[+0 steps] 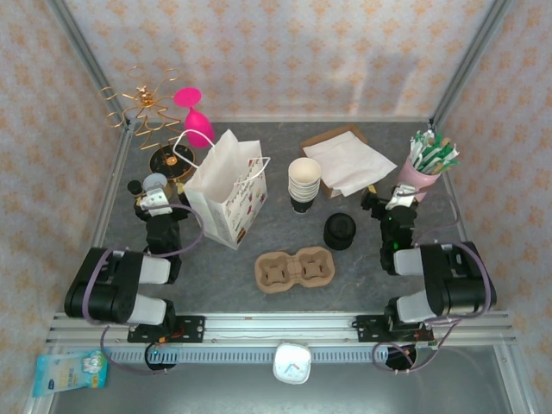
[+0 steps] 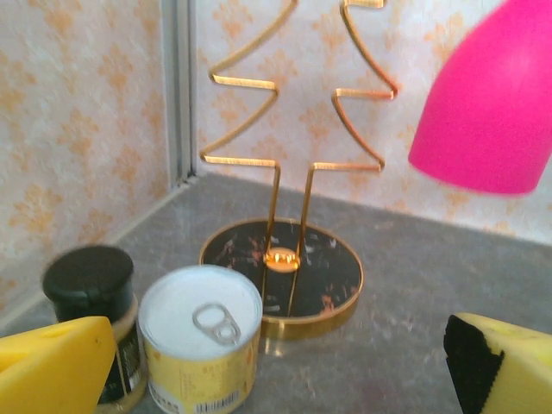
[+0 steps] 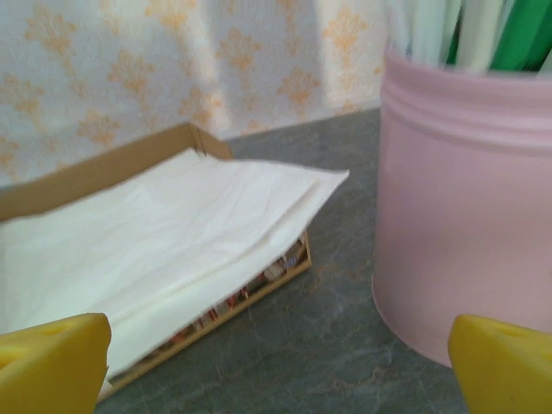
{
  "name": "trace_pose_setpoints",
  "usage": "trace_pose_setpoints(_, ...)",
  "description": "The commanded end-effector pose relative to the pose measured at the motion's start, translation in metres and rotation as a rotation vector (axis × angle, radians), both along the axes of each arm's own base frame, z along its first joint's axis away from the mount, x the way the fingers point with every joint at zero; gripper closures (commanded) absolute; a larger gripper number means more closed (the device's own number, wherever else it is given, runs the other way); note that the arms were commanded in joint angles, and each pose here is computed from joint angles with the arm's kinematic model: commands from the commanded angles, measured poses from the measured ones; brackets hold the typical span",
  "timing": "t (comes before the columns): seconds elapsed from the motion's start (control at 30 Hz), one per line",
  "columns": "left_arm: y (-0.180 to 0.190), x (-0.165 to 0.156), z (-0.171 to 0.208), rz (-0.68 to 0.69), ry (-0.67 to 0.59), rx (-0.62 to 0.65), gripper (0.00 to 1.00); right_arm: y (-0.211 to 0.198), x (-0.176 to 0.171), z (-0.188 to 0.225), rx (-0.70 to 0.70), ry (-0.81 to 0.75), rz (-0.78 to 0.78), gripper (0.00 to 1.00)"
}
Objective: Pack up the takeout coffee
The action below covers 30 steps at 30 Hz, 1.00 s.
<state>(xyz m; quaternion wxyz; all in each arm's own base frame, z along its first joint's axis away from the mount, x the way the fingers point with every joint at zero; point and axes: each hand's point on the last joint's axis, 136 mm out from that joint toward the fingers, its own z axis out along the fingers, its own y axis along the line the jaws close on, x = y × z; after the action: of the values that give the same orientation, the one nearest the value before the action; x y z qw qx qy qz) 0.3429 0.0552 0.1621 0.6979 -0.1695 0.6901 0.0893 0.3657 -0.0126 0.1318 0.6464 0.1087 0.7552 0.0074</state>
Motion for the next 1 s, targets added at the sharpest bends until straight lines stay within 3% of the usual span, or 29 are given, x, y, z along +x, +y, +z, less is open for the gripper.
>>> trace_pose_setpoints(0.0,0.013,-0.004,0.009,0.07,0.02,-0.024,0.0,-0.012,-0.002,0.03,0.054,-0.048,-0.07,0.0)
trace_pose_setpoints(0.17,0.024,-0.019,0.035,0.148,-0.025,-0.128,0.0,-0.012,-0.016,0.063,0.203,-0.096,-0.087,0.0)
trace_pose_setpoints(0.27,0.033,-0.034,0.047,0.215,-0.076,-0.302,0.0,-0.019,-0.027,0.071,0.366,-0.081,-0.159,0.0)
trace_pose_setpoints(0.37,0.037,-0.05,0.057,0.242,-0.154,-0.425,0.0,-0.009,-0.031,0.077,0.431,-0.051,-0.116,0.0)
trace_pose_setpoints(0.47,0.025,-0.052,0.074,0.167,-0.158,-0.509,0.0,0.003,-0.03,0.086,0.472,0.005,-0.064,0.0)
trace_pose_setpoints(0.6,0.007,-0.057,0.102,0.069,-0.072,-0.547,0.01,0.014,-0.027,0.099,0.48,0.096,-0.023,0.0)
trace_pose_setpoints(0.77,-0.02,-0.078,0.164,-0.101,-0.07,-0.592,0.01,0.033,-0.026,0.112,0.463,0.206,0.039,0.0)
trace_pose_setpoints(0.97,-0.083,-0.082,0.229,-0.448,-0.008,-0.664,0.01,0.071,-0.027,0.136,0.449,0.285,0.151,0.0)
